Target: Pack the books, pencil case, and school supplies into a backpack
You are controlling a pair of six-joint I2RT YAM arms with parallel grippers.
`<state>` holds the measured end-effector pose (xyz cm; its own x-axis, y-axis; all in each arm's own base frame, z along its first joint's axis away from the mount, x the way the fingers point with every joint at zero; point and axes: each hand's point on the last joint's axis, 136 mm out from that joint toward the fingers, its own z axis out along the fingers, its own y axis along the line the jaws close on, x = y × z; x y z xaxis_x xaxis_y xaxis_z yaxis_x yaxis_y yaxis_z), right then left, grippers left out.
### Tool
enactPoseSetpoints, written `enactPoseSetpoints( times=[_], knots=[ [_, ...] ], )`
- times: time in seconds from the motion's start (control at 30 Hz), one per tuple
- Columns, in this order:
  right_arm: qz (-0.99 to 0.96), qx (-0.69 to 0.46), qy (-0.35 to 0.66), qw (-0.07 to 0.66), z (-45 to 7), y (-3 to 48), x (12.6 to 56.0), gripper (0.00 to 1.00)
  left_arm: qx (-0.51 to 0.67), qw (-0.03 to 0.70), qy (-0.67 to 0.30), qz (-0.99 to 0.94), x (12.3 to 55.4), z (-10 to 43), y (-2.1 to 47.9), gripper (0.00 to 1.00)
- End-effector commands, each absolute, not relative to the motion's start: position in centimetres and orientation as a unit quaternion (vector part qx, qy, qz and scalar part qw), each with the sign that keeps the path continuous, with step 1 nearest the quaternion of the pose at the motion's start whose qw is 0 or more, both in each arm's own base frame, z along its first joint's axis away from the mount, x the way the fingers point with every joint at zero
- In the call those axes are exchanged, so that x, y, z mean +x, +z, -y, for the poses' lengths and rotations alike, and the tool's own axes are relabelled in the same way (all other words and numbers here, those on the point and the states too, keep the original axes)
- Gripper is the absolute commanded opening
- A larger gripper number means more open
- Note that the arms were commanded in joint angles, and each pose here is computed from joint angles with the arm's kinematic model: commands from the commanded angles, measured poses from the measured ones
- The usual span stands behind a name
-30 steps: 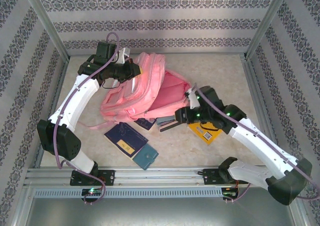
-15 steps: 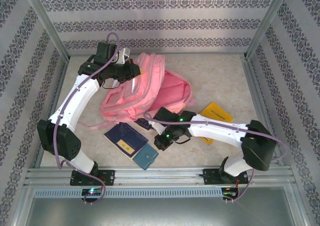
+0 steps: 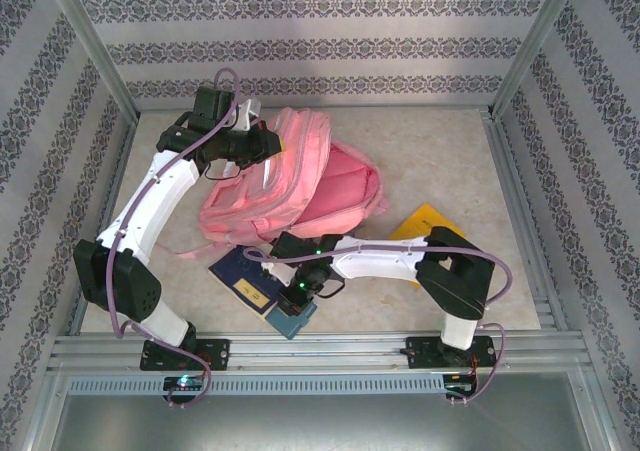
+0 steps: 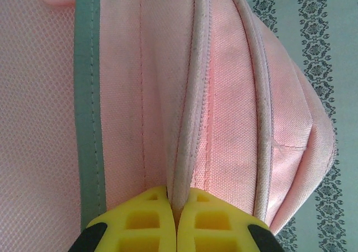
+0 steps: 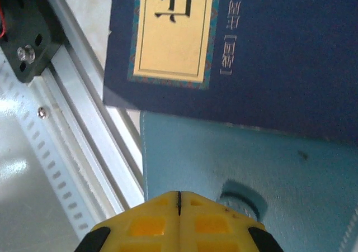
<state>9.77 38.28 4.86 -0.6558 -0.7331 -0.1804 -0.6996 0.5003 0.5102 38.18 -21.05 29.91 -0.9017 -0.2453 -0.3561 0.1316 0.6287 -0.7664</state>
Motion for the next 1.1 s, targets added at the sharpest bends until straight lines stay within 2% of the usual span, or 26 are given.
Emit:
enactPoseSetpoints(
  times=[0.0,0.13,0.27,0.43,0.57,0.67,0.77,0.83,0.9,1.0,1.07],
  knots=[
    [0.874,0.398,-0.276,0.025,-39.4,3.9,10.3,0.00,-0.002,0.261,-0.451,-0.853,37.2,21.5,33.4,0.00],
    [0.907,0.364,-0.212,-0.006,-37.4,2.3,12.2,0.00,0.001,0.261,-0.452,-0.853,37.1,21.7,33.4,0.00],
    [0.945,0.287,-0.149,-0.055,-32.5,1.8,15.1,0.00,0.002,0.260,-0.456,-0.851,37.2,21.8,33.5,0.00],
    [0.968,0.197,-0.132,-0.079,-26.7,2.2,16.6,0.00,0.001,0.260,-0.463,-0.848,37.5,22.0,33.6,0.00],
    [0.968,0.179,-0.157,-0.078,-25.3,3.6,16.5,0.00,0.002,0.261,-0.463,-0.847,37.8,22.1,33.6,0.00],
    [0.965,0.180,-0.161,-0.103,-24.4,5.8,16.9,0.21,0.002,0.261,-0.464,-0.847,38.0,22.2,33.6,0.00],
    [0.965,0.167,-0.168,-0.116,-23.5,7.4,17.4,0.32,0.003,0.263,-0.464,-0.846,38.1,22.2,33.7,0.00],
    [0.966,0.143,-0.194,-0.097,-23.0,7.6,17.4,0.37,0.002,0.262,-0.465,-0.845,38.2,22.3,33.7,0.00],
    [0.966,0.128,-0.211,-0.074,-22.7,7.4,17.0,0.35,0.002,0.263,-0.465,-0.846,38.2,22.2,33.7,0.00],
    [0.965,0.142,-0.217,-0.043,-22.4,6.6,15.6,0.12,0.001,0.263,-0.463,-0.846,38.2,22.2,33.7,0.00],
    [0.962,0.146,-0.231,-0.017,-22.6,5.9,14.5,0.04,0.000,0.263,-0.461,-0.847,38.1,22.1,33.7,0.00]
  ],
)
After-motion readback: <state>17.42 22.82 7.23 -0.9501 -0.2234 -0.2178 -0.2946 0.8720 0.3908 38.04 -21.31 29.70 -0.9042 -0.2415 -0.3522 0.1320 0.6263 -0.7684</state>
